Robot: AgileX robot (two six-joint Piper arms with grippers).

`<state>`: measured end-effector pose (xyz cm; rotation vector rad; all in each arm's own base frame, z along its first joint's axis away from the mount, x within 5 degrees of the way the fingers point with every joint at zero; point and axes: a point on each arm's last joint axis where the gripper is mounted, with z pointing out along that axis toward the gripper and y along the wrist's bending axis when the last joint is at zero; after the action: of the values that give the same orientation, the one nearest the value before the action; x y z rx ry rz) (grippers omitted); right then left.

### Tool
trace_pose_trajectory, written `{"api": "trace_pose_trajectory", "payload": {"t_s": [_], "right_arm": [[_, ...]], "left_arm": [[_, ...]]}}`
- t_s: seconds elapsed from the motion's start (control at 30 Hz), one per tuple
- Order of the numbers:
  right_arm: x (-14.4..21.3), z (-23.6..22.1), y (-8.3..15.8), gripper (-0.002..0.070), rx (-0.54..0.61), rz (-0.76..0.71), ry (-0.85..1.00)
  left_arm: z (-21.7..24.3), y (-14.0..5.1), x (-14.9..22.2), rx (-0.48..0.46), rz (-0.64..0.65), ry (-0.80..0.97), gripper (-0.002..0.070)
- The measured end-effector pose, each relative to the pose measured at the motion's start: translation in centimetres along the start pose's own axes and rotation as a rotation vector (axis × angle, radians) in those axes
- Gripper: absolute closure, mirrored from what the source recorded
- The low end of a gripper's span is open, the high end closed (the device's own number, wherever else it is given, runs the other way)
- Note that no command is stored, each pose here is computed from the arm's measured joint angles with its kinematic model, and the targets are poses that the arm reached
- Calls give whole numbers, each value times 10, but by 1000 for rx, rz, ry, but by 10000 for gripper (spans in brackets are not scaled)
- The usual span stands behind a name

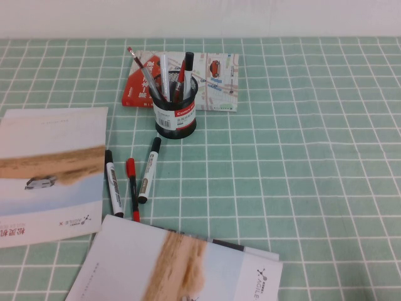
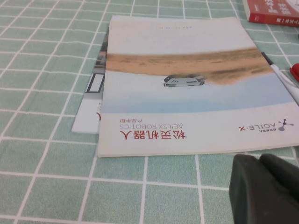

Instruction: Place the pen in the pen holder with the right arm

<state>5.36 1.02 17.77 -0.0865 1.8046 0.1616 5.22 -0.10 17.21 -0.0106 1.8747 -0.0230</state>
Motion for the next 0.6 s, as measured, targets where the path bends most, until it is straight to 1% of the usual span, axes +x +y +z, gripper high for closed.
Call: {"api": "trace_pose_trajectory", "payload": {"t_s": [0.2,0.3,0.43,0.53,0.6], "right_arm": [[-8,0,1,696,-16,82,-82],[-11,-1,2,696,-27,146,-122],[-14,-1,3,696,-54,278,-153],[-16,-2,5,696,-88,438,-165],[-17,-2,4,696,-95,488,-177]], "left_arm": [[0,0,0,0,0,0,679],[0,0,0,0,0,0,679],[0,0,0,0,0,0,679],[0,0,0,0,0,0,679],[0,0,0,0,0,0,679]]}}
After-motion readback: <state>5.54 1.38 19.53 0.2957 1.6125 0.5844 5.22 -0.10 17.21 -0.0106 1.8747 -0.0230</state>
